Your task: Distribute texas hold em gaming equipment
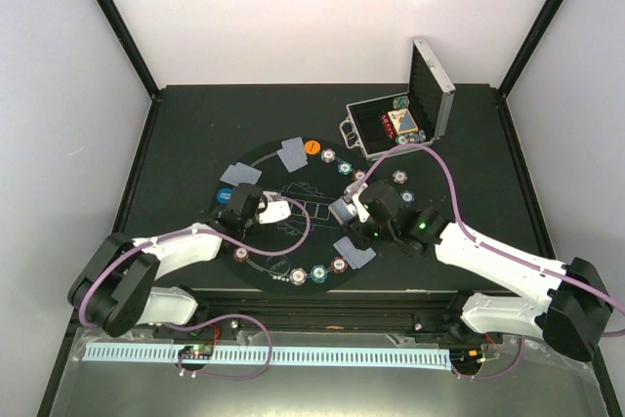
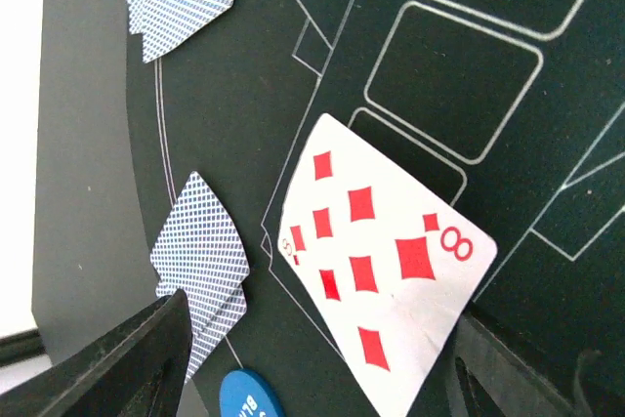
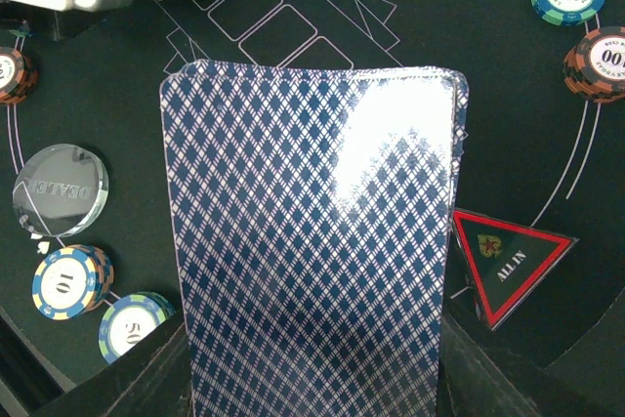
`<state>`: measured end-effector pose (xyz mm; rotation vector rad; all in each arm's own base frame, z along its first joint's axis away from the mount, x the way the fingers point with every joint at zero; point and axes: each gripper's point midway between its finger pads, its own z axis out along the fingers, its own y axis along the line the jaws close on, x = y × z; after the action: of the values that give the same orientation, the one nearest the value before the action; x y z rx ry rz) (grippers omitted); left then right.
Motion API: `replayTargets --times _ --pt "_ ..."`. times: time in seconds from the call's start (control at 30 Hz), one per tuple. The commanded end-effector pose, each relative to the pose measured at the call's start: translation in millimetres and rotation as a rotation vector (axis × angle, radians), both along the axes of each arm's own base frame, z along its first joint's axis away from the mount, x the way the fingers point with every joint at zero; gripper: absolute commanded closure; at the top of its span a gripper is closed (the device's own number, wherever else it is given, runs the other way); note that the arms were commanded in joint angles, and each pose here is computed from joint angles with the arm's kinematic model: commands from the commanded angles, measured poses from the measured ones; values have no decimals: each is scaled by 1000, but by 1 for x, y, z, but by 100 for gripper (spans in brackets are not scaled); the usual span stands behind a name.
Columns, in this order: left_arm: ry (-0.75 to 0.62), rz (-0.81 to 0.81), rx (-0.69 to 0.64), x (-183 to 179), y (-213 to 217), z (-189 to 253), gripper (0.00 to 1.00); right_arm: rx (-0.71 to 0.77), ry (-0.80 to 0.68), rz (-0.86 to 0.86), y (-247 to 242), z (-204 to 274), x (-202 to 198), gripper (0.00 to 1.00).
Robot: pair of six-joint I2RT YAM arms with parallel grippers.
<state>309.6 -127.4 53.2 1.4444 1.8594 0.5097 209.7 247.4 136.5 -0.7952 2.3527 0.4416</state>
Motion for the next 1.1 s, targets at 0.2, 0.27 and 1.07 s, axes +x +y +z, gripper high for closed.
replayTargets --times 0.2,0.27,1.07 --pt "2 31 -104 -14 2 36 21 15 -12 11 4 3 4 45" --pt "-2 35 -125 -17 2 41 19 11 -4 17 5 2 3 45" --pt "842 312 -1191 -72 -117 156 5 -72 37 199 29 3 -17 44"
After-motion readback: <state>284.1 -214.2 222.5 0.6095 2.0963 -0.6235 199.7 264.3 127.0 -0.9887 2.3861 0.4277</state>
